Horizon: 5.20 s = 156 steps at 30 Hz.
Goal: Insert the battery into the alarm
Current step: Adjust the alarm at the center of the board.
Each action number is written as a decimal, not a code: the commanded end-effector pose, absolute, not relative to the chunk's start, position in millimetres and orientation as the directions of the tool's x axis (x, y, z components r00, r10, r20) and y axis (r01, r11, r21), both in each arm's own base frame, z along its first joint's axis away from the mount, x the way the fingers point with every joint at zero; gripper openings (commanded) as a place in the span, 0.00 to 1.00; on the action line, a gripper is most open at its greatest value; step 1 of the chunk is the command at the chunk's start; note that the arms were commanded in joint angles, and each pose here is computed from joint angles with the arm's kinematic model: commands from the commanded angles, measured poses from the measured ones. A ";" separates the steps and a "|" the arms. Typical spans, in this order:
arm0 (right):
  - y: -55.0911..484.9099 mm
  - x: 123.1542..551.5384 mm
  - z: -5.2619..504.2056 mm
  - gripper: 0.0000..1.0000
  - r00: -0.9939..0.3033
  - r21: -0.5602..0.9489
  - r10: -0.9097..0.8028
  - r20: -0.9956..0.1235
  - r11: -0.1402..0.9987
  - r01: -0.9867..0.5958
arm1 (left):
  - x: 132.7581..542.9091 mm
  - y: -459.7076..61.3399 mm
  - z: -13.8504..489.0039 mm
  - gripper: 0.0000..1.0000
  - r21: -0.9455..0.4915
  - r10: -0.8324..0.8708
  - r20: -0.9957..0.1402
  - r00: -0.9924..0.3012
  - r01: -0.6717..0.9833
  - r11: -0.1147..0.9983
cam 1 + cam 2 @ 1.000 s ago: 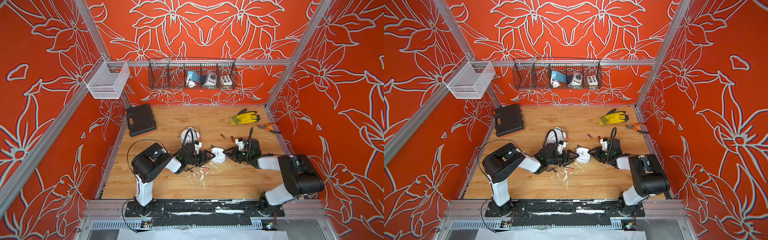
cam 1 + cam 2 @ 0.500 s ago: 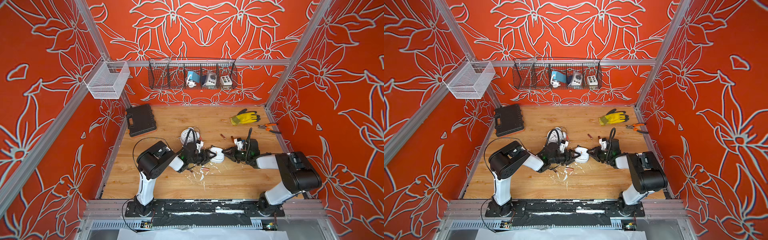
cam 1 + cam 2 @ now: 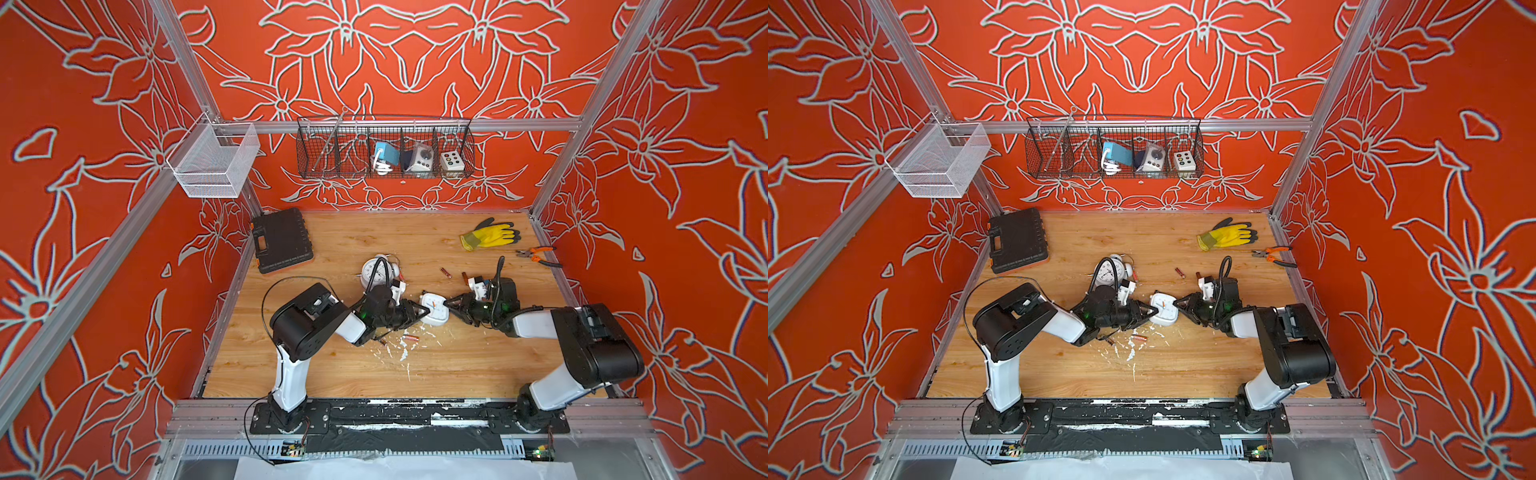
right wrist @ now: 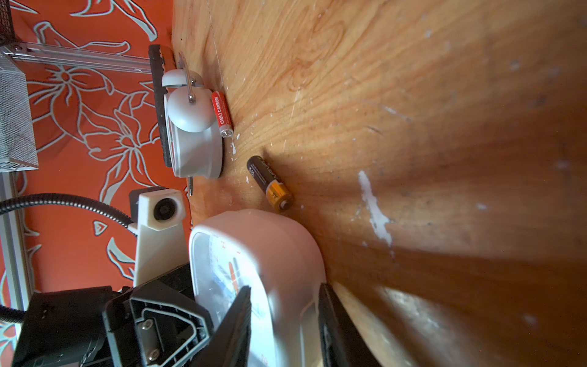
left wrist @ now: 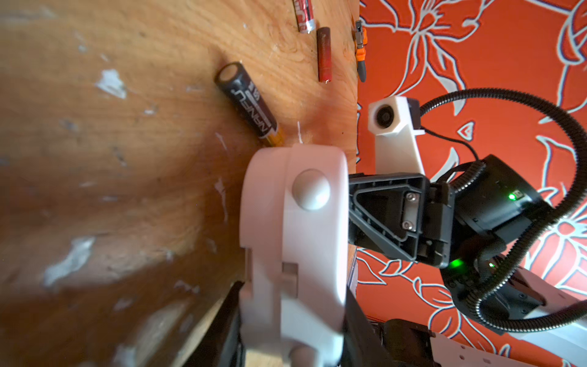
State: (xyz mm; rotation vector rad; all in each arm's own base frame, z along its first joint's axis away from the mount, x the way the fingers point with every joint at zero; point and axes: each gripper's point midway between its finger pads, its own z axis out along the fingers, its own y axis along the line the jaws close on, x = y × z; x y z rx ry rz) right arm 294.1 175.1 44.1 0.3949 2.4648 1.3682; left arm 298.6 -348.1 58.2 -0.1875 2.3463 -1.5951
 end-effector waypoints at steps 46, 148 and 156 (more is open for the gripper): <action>191.2 291.0 226.6 0.84 -0.931 0.942 0.365 -0.016 0.316 0.108 | 311.4 -337.4 238.5 0.20 0.729 0.649 -0.684 0.334 0.346 0.591; 181.2 270.1 64.9 0.77 -0.973 0.784 0.220 -0.064 0.614 0.087 | 309.6 -272.6 139.0 0.98 -0.598 -0.203 -0.724 -0.659 0.453 0.661; 169.3 241.1 77.2 0.71 -0.968 0.758 0.220 -0.118 0.650 0.055 | 310.0 -298.0 131.9 0.91 -0.603 -0.093 -0.693 -0.715 0.504 0.618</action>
